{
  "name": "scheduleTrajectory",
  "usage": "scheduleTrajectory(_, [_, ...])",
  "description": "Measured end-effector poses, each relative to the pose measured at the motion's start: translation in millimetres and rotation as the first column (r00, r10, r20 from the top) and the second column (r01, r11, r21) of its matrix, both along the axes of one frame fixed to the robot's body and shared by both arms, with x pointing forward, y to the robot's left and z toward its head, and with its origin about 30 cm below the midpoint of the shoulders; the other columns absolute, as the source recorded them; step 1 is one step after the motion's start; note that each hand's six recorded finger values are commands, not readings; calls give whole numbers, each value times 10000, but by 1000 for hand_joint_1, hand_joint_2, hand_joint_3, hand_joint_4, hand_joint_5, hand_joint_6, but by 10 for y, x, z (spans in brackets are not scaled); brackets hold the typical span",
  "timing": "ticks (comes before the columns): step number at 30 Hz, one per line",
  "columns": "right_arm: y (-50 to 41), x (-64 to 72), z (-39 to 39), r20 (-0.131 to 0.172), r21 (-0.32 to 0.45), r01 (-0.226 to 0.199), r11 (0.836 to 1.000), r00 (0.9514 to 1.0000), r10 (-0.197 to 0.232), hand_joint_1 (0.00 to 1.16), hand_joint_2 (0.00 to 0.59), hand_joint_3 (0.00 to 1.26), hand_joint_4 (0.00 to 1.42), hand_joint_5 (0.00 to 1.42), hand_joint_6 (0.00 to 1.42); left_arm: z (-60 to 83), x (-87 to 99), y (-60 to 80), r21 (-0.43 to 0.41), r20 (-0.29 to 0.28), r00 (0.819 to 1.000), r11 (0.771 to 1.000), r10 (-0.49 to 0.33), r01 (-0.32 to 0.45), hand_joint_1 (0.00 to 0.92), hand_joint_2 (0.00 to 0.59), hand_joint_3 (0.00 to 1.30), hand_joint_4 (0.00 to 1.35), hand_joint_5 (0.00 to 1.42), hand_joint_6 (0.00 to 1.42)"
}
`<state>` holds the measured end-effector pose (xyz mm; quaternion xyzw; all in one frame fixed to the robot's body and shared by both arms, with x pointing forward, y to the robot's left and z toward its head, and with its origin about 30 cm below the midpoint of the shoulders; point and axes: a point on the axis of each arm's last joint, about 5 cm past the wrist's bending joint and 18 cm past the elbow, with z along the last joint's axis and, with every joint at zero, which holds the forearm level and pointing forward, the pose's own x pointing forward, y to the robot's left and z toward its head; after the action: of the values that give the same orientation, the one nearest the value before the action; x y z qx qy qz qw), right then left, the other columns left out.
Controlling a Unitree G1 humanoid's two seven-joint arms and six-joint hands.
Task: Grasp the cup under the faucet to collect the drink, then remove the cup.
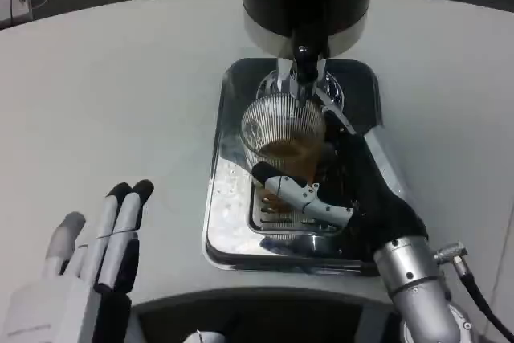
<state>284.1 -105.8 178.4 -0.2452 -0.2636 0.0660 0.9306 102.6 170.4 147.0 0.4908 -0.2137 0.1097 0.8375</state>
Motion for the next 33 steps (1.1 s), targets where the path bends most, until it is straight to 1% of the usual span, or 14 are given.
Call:
scheduleTrajectory(3, [9,6,2,15,13,18,10000,10000,-18,779,165,104,191,273,402,-4,-11,5,16,-81,10000,10000,31,-30,0,157,65,0,144,19])
scheduleTrajectory(10, [38,19,0,14,71,39,10000,10000,-40,811,162,122,232,289,408,18,-14,18,75,-39,10000,9999,78,-78,0,157,66,0,144,22])
scheduleTrajectory(17, [77,45,9,13,174,74,9998,10000,-74,842,165,197,305,348,443,23,-18,25,65,-52,9999,9999,155,-154,0,156,66,0,144,23])
scheduleTrajectory(20, [98,56,14,-18,310,65,9995,10000,-64,862,161,232,343,384,492,24,-20,30,60,-66,9998,9998,202,-202,0,156,66,0,144,23])
scheduleTrajectory(21, [102,60,15,-24,330,65,9994,10000,-64,873,160,253,368,408,545,25,-20,32,66,-73,9997,9997,217,-217,0,156,66,0,144,23])
scheduleTrajectory(22, [106,62,18,-28,358,61,9993,10000,-60,891,160,281,410,472,700,26,-20,34,71,-81,9997,9997,225,-224,0,156,66,0,144,23])
scheduleTrajectory(24, [112,70,20,-38,397,77,9992,10000,-76,929,169,333,484,584,946,30,-20,39,96,-106,9996,9996,250,-249,0,156,66,0,144,23])
scheduleTrajectory(26, [125,80,31,0,497,135,9987,9999,-135,1025,182,436,586,721,1136,34,-21,44,113,-121,9995,9995,280,-279,0,156,66,0,144,23])
scheduleTrajectory(27, [139,81,32,8,582,160,9982,9999,-161,1041,194,487,635,777,1206,37,-20,44,114,-128,9995,9995,284,-283,0,156,66,0,144,23])
scheduleTrajectory(30, [187,73,33,33,863,187,9961,9998,-191,1080,198,584,732,890,1333,41,-20,45,104,-144,9994,9994,327,-325,0,156,66,0,144,23])
scheduleTrajectory(33, [192,72,32,28,1008,250,9946,9997,-254,1106,201,652,782,960,1379,44,-17,43,94,-154,9993,9994,326,-325,0,156,66,0,144,23])
